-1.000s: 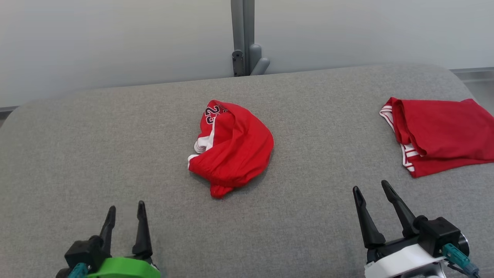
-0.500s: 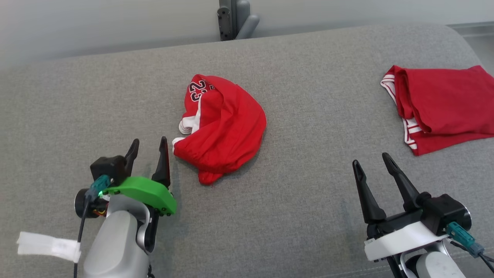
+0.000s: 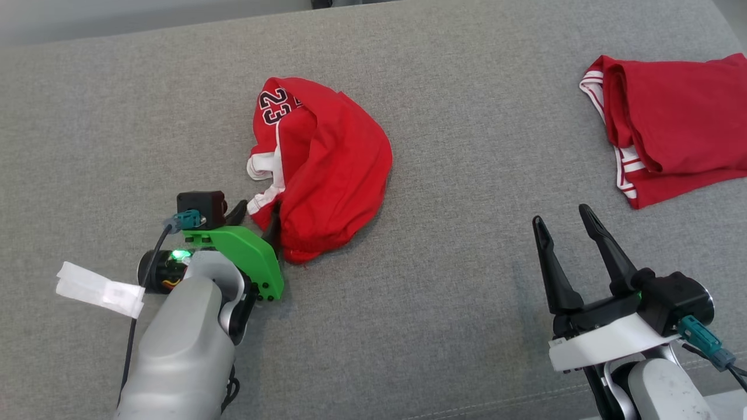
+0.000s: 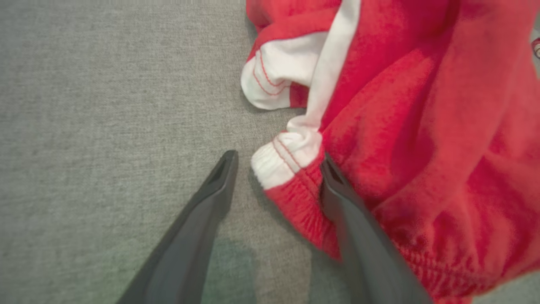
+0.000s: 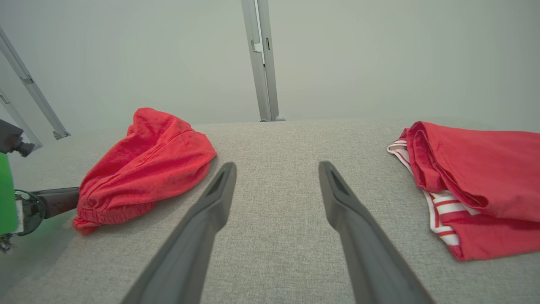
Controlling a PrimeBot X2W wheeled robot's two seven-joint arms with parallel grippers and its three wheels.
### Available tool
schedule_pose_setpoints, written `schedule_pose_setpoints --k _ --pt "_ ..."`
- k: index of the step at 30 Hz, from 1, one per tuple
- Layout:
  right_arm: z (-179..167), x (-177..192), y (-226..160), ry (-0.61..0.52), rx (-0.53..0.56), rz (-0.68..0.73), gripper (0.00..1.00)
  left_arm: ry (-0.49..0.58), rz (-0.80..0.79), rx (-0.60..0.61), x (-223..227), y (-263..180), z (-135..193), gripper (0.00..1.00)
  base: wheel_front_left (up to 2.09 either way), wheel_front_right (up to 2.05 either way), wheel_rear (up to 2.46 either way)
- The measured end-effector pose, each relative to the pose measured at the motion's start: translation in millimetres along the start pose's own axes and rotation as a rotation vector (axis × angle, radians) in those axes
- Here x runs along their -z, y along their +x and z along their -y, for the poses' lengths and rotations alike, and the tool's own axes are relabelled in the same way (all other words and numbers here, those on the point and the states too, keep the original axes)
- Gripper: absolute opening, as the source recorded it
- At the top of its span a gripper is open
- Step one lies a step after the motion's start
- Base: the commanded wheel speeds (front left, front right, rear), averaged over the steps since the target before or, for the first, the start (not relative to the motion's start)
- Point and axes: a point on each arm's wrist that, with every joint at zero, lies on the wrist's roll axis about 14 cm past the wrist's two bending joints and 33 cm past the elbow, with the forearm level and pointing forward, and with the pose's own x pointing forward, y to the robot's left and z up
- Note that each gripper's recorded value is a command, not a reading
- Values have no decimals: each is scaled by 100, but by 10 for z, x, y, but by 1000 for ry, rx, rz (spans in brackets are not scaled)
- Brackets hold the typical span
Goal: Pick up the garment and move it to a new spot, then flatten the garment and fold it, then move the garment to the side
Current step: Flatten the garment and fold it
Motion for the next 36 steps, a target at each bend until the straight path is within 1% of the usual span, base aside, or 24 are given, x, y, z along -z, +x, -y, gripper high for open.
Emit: schedule_pose_setpoints --k 1,6,9,10,11,16,19,21,27,30,33,34,35,36 --pt "7 12 6 0 2 -3 100 2 1 6 -9 21 15 0 0 0 0" --pt "9 -4 35 0 2 4 100 26 43 32 -67 40 91 0 0 0 0" --pt "-6 -36 26 0 0 13 100 64 113 44 -247 24 128 0 0 0 0" --pt "-14 -54 22 0 -1 17 100 78 149 50 -359 20 146 0 0 0 0" --pt "-32 -87 11 2 -3 27 100 117 219 70 -615 11 212 0 0 0 0" --pt "-79 -181 -33 10 -3 53 100 223 407 138 -1396 -79 496 0 0 0 0" --pt "-53 -242 -81 13 14 69 100 301 519 186 -1928 -172 727 0 0 0 0" --pt "-22 -267 -128 14 31 75 100 348 577 229 -2230 -247 955 0 0 0 0" --pt "128 -369 -272 19 100 103 100 461 727 417 -2805 -579 1774 0 0 0 0" --pt "187 -404 -332 19 128 113 100 507 796 530 -2904 -788 2162 0 0 0 0" --pt "248 -432 -379 17 154 120 100 523 788 639 -2734 -896 2410 0 0 0 0" --pt "254 -437 -387 19 159 122 100 528 755 663 -2584 -875 2412 0 0 0 0" --pt "260 -441 -394 20 162 123 100 541 719 663 -2423 -820 2339 0 0 0 0" --pt "264 -440 -403 20 165 123 100 557 686 644 -2271 -752 2195 0 0 0 0"
